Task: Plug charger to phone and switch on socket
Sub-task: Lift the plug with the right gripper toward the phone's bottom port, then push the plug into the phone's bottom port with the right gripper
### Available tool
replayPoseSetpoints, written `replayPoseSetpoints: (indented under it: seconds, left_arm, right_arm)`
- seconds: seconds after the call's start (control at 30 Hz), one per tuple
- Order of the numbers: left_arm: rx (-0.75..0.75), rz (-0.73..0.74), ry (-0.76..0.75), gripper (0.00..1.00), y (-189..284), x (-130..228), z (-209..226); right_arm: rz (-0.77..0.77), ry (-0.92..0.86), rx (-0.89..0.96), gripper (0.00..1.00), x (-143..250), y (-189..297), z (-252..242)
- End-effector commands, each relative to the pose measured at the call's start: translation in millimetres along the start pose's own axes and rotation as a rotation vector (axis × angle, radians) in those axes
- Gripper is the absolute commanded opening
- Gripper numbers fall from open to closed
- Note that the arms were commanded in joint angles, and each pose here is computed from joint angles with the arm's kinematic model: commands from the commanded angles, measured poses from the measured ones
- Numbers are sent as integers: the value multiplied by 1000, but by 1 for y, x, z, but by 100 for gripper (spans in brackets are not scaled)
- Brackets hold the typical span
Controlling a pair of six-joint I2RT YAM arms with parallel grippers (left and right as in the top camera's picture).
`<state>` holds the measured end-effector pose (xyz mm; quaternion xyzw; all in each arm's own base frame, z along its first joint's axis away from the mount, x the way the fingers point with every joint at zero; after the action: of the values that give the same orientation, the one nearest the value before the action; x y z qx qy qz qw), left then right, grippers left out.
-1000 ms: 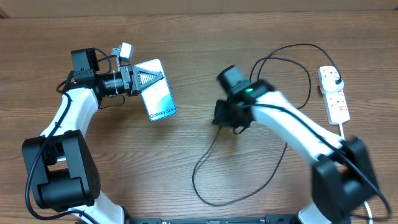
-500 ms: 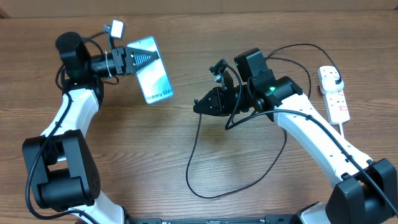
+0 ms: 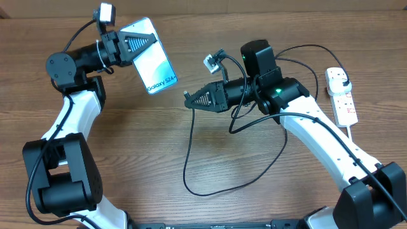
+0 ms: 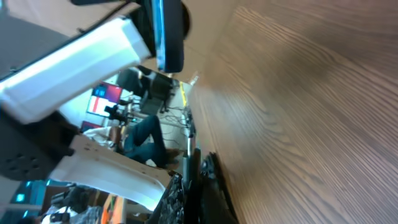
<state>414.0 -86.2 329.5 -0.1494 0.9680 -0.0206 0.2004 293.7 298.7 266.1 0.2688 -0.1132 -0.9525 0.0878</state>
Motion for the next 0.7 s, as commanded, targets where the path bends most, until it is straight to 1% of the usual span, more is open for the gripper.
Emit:
replayPoseSetpoints:
  seconds: [0.0, 0.23, 0.43, 0.67]
  left_arm:
    - [52, -111, 70, 4, 0, -18, -18]
    - [94, -154, 37, 5, 2, -22, -30]
    - [117, -181, 81, 4, 1, -26, -33]
    - [151, -189, 85, 4, -7, -25, -40]
  right_arm:
    - [-9, 0, -72, 4, -10, 6, 22]
    - [-46, 7, -126, 4, -26, 8, 37]
    - [-81, -6, -157, 4, -39, 10, 49]
    - [-95, 3, -170, 4, -44, 11, 53]
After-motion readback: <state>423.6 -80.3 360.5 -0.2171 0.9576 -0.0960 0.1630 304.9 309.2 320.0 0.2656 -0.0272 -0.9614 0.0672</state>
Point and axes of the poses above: each gripper's point midway between its finger pads, its own y axis back along the fingers, its own z axis along the line the jaws close on, x = y × z, the point moved 2 cm from there along y, back along the fingers, and after that the axes turned 2 degrees about y, right-handed, at the moved point
